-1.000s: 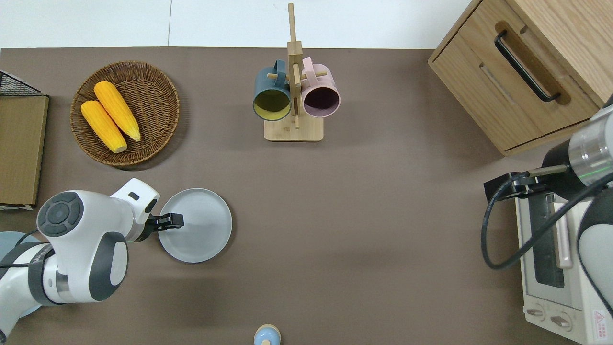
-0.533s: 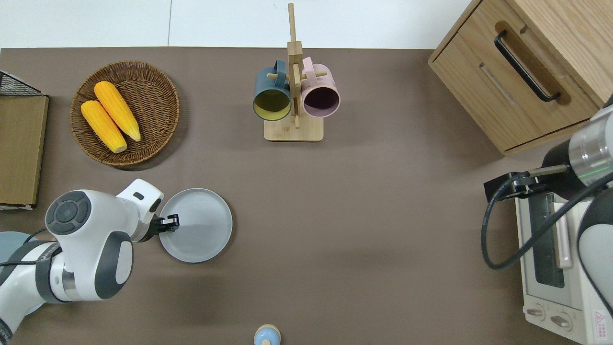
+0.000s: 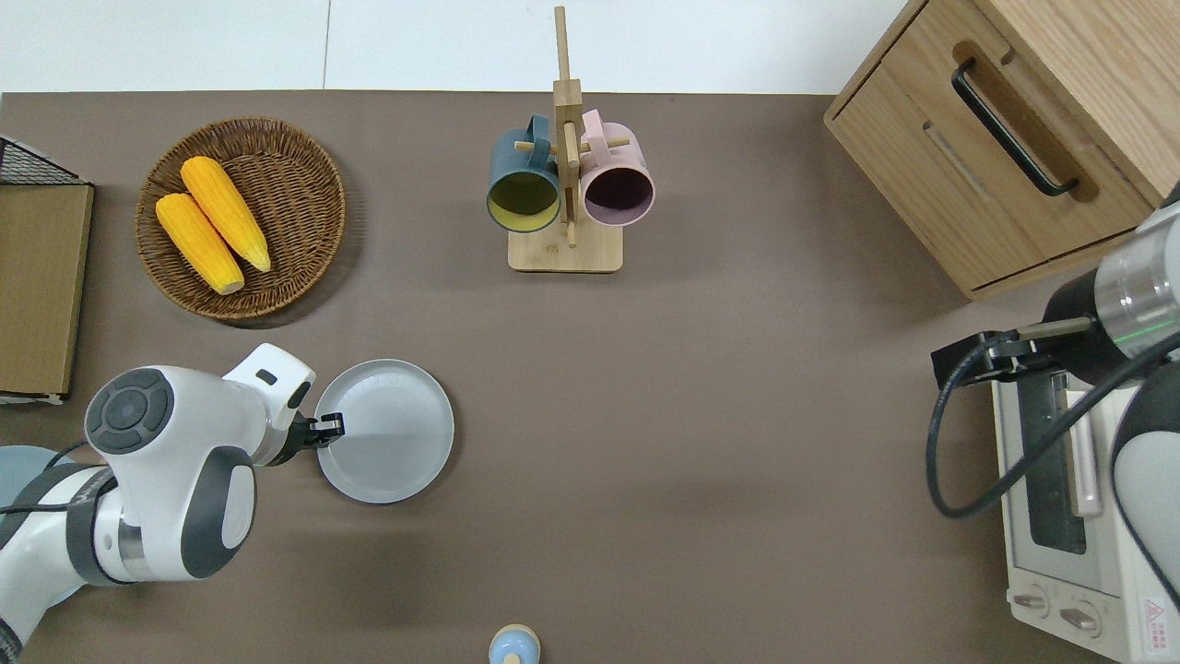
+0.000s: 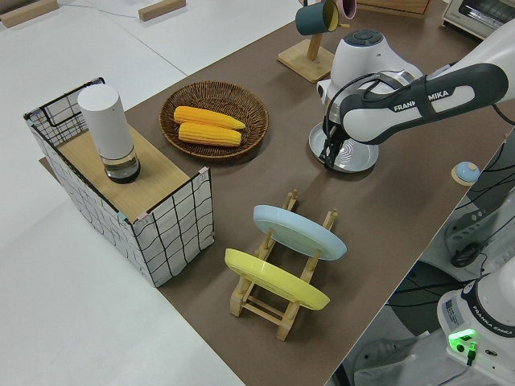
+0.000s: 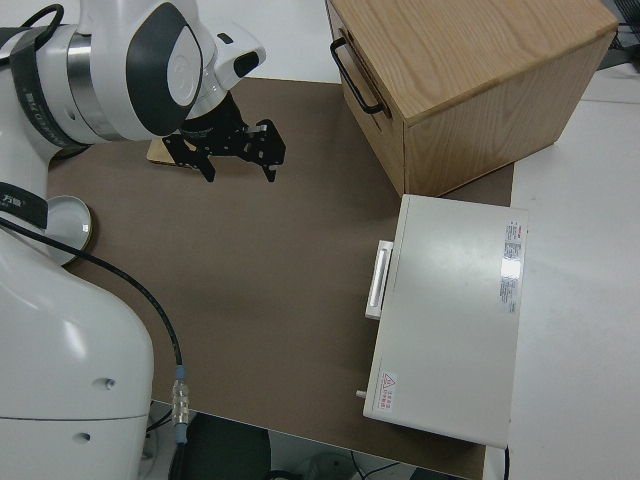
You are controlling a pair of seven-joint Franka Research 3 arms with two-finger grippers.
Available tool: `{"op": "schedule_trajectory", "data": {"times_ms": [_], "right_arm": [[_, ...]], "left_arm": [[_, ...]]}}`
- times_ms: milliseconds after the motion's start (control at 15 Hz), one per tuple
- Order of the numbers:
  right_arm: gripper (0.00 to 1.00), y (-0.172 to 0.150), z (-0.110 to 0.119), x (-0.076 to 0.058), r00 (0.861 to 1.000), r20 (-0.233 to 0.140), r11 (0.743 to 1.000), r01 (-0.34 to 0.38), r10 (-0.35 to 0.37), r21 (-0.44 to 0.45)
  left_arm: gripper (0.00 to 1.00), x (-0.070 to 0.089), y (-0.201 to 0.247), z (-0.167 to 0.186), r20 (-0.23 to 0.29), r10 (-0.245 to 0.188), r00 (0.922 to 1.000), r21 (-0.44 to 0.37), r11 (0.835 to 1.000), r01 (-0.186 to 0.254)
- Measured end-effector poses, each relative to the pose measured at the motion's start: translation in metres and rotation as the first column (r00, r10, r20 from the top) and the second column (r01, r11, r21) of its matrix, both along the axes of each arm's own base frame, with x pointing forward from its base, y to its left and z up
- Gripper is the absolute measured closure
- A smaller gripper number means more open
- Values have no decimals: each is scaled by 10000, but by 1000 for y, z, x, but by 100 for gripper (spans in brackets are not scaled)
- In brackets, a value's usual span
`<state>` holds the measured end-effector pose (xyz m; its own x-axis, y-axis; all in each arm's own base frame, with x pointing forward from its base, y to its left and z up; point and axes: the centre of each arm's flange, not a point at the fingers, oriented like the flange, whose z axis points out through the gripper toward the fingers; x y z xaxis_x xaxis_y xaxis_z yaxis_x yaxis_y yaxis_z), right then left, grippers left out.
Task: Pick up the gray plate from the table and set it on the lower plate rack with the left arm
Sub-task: 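Lift the gray plate with the left gripper and tilt it upright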
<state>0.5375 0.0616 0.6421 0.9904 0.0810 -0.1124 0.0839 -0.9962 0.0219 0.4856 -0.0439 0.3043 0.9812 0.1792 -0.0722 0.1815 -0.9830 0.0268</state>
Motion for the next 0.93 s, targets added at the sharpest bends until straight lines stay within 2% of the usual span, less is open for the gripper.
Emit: {"op": "schedule_trajectory", "data": {"times_ms": [333,533,733,933], "right_arm": [[1,0,0,0,10000,0,10000,0,0,0],[1,0,0,0,10000,0,10000,0,0,0],[1,0,0,0,10000,0,10000,0,0,0],[1,0,0,0,10000,0,10000,0,0,0]], "left_arm": [[96,1,1,5,47,4,10000,-15,10000,-4],[96,8,1,24,-221,6,9998,-44,10000,-7],[96,22,1,69,-526,6,9986,-105,9999,-11],[96,34,2,130,-804,-37,9968,-164,9999,24]]}}
